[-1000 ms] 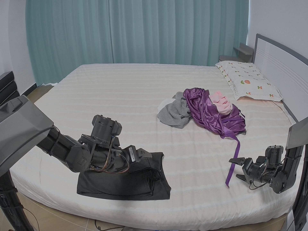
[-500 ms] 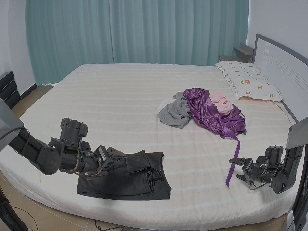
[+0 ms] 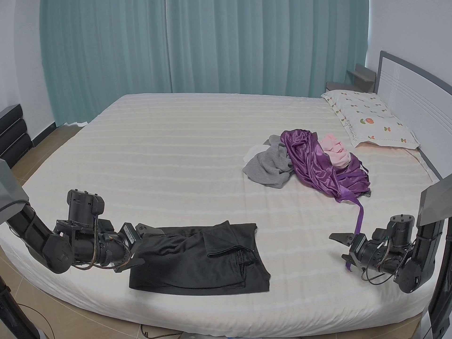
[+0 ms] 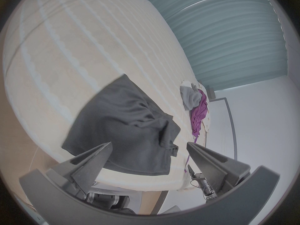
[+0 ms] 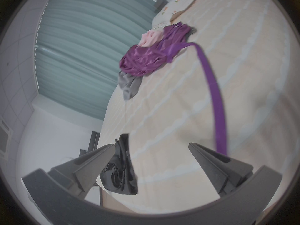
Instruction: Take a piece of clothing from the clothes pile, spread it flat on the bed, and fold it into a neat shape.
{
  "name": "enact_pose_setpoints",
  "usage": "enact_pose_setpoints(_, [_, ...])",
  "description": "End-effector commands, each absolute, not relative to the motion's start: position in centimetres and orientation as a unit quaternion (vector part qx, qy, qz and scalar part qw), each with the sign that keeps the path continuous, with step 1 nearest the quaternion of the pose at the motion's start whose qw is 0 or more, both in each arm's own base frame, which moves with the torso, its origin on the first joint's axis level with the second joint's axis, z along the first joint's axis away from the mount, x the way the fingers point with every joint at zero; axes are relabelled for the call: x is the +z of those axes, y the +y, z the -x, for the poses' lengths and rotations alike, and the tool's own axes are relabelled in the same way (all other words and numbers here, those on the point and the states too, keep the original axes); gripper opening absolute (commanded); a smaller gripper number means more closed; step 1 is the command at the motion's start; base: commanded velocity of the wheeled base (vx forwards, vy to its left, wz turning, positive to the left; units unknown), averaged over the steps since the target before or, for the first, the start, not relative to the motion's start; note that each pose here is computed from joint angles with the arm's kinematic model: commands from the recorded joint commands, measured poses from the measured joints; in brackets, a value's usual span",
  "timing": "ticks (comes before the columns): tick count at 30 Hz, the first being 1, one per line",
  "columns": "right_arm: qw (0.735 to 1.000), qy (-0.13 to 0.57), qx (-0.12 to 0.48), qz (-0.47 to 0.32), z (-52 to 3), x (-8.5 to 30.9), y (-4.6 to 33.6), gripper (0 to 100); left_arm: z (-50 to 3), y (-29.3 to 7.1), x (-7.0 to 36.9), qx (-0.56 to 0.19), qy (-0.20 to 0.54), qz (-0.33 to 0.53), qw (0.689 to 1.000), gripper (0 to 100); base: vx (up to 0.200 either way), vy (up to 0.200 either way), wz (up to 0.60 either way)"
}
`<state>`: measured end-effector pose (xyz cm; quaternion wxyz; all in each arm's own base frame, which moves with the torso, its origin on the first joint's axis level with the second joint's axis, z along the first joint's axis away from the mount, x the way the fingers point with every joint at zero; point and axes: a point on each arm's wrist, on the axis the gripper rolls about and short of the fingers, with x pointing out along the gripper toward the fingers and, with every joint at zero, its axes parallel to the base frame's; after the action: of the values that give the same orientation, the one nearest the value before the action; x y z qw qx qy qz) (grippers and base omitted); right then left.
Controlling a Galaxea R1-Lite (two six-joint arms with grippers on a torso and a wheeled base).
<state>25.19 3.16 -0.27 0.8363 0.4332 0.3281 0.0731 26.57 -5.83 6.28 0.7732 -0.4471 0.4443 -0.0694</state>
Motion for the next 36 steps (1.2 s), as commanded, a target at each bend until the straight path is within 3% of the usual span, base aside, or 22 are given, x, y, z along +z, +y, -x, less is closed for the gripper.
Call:
enact_pose_setpoints(1, [0.852,0.324,0.110,-0.397,-24.1,0.8,6.9,100,-26.0,-5.1,4.1,-0.053,0.468,0.453,0.757,100,0.000,0.200,0.00])
enact_pose_setpoints(8, [0.852,0.328,0.177,-0.367,-24.1,2.2,11.6,100,-26.3,-5.0,3.2,-0.053,0.464,0.456,0.757,100,0.000,0.200,0.00])
enact_pose_setpoints(20, [0.833,0.384,0.213,-0.336,-27.0,3.6,17.7,100,-26.7,-5.0,2.8,-0.056,0.459,0.457,0.760,100,0.000,0.200,0.00])
enact_pose_setpoints(36, [0.825,0.417,0.196,-0.326,-30.4,2.5,19.4,100,-26.9,-5.0,2.9,-0.051,0.454,0.467,0.757,100,0.000,0.000,0.00])
